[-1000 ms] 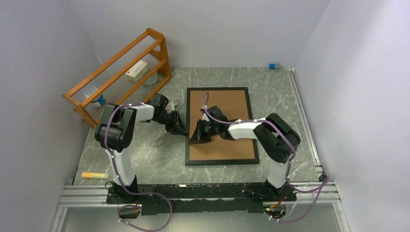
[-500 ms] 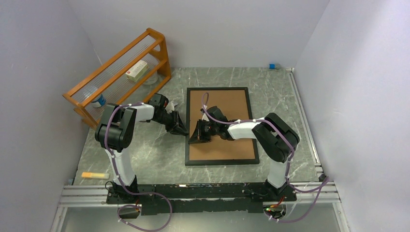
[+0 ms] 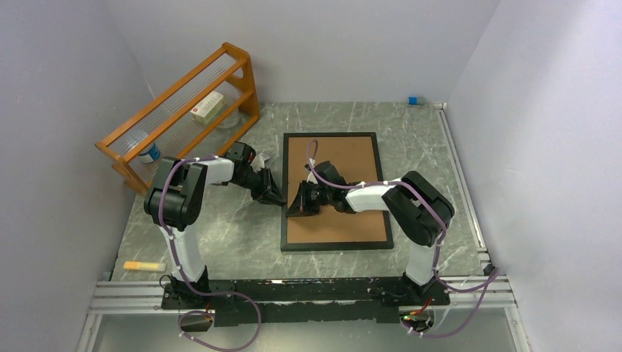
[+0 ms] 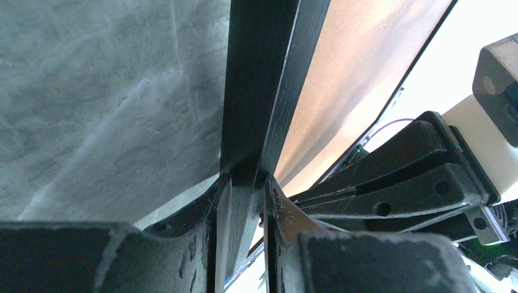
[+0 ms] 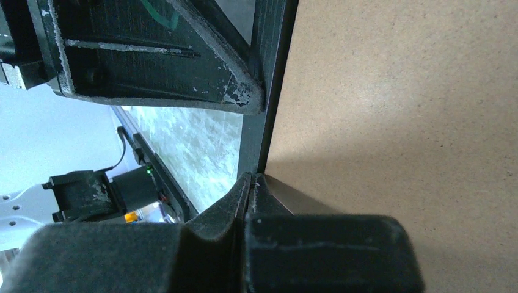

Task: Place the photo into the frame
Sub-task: Install the photo frame at the center of the board.

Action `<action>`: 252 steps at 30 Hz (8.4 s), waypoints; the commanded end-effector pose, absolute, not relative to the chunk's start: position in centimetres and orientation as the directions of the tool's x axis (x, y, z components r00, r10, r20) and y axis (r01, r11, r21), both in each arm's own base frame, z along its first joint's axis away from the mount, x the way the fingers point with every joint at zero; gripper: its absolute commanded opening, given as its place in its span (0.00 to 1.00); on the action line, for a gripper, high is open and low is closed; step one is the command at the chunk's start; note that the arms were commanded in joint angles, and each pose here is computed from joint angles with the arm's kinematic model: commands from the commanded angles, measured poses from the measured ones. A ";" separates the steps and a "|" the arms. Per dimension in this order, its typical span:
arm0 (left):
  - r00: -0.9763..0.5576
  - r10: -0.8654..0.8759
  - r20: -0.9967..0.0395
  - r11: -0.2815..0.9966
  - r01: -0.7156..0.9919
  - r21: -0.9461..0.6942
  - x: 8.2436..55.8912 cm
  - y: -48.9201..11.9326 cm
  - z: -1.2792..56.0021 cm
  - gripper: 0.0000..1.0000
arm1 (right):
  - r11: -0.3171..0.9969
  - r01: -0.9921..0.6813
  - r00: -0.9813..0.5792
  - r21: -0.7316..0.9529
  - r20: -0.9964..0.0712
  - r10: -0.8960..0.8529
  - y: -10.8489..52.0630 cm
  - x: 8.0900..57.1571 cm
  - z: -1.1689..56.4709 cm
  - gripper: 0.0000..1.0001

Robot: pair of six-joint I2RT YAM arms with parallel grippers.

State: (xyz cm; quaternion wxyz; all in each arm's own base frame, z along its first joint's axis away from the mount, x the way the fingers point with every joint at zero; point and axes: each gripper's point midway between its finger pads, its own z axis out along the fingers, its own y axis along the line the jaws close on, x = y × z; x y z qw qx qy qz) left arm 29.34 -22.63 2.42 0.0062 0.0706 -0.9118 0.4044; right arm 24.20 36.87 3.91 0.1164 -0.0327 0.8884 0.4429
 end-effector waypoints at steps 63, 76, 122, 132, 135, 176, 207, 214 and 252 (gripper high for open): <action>-0.980 -0.133 0.151 0.858 -0.190 -0.477 25.2 -18.8 -4.9 0.15 | 0.740 -0.113 -0.959 0.663 -0.267 0.092 33.3 23.8 -0.8 0.00; -0.980 -0.132 0.152 0.858 -0.190 -0.477 25.3 -18.8 -4.9 0.14 | 0.738 -0.108 -0.969 0.666 -0.238 0.073 32.8 23.2 -1.8 0.00; -0.985 -0.134 -0.110 0.770 -0.034 -0.637 33.0 -21.8 2.5 0.51 | 0.705 -0.202 -0.857 0.680 -0.471 0.209 32.2 37.2 12.0 0.12; -0.954 -0.220 -0.202 0.790 -0.053 -0.611 39.8 -21.0 2.5 0.49 | 0.556 -0.230 -0.865 0.799 -0.430 0.259 36.2 45.4 12.4 0.14; -0.953 -0.227 -0.202 0.764 -0.046 -0.643 41.4 -21.6 2.0 0.42 | 0.507 -0.251 -0.867 0.824 -0.425 0.261 37.4 46.7 12.4 0.02; -0.991 -0.121 -0.058 0.857 -0.075 -0.509 38.5 -19.3 -4.1 0.18 | 0.572 -0.015 -0.944 0.820 -0.200 0.262 34.5 48.9 0.4 0.00; -0.991 -0.122 -0.050 0.863 -0.082 -0.499 38.3 -19.0 -4.3 0.17 | 0.456 -0.138 -0.915 0.879 -0.289 0.282 38.0 51.3 5.9 0.00; -0.991 -0.122 -0.047 0.864 -0.083 -0.497 38.3 -18.9 -4.4 0.16 | 0.499 -0.086 -0.928 0.862 -0.252 0.275 37.4 50.5 4.3 0.00; -0.989 -0.139 -0.048 0.871 -0.099 -0.481 38.3 -18.1 -4.4 0.14 | 0.790 0.132 -0.941 0.598 -0.176 0.290 28.8 47.3 -5.0 0.00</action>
